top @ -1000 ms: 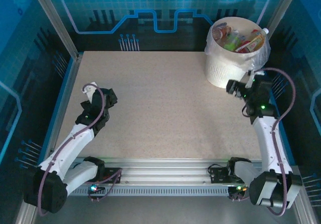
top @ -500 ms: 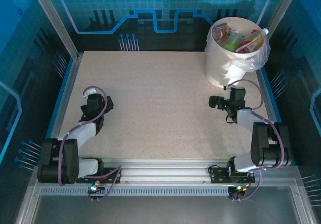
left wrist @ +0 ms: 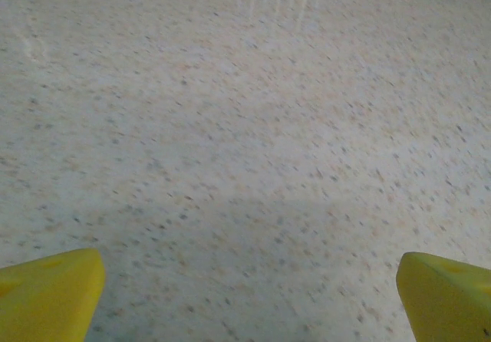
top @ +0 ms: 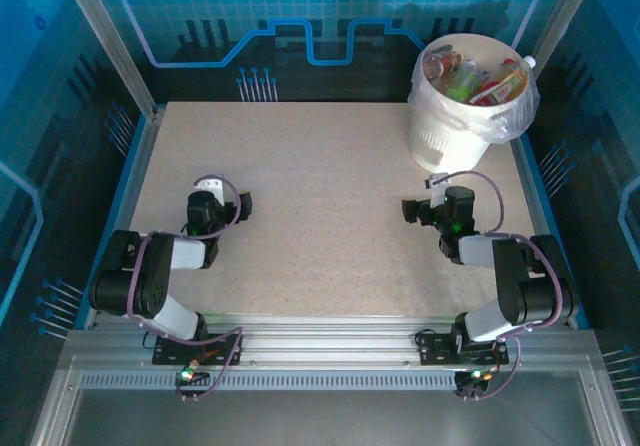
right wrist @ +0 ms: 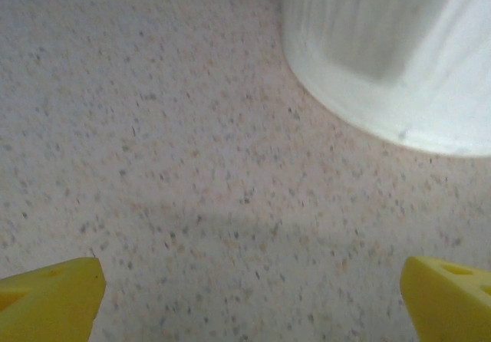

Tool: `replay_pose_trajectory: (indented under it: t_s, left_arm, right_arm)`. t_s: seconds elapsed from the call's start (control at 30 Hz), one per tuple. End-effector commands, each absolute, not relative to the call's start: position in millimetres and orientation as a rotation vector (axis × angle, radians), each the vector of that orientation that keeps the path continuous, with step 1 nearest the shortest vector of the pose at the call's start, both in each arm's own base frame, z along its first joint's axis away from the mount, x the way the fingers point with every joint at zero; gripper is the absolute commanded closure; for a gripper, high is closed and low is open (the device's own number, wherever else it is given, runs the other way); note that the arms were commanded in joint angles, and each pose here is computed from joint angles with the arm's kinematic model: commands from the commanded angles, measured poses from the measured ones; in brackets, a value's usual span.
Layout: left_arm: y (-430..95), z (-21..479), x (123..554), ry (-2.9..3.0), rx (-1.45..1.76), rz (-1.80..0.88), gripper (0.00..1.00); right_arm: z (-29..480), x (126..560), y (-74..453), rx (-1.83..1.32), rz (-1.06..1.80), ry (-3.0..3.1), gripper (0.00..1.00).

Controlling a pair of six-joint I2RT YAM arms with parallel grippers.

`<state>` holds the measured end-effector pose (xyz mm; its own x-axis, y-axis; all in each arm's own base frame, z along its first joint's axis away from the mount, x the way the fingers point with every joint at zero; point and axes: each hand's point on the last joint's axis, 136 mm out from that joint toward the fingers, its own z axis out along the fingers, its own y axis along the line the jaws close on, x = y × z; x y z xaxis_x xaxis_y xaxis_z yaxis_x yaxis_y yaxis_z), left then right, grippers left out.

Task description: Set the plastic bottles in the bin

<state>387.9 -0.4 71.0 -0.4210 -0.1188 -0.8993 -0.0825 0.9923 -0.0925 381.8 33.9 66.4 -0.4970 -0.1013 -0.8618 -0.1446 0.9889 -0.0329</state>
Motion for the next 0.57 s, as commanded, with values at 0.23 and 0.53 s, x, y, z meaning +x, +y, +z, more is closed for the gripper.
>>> replay_pose_trajectory:
  t_s: [0.23, 0.53]
  left_arm:
    - [18.6, 97.0, 393.5, 1.870, -0.206, 0.072, 0.01]
    - [18.7, 97.1, 393.5, 1.870, -0.206, 0.072, 0.01]
  right_arm:
    - [94.3, 397.4, 27.9, -0.140, 0.014, 1.965, 0.00]
    - [94.0, 397.5, 28.1, -0.141, 0.016, 1.968, 0.00]
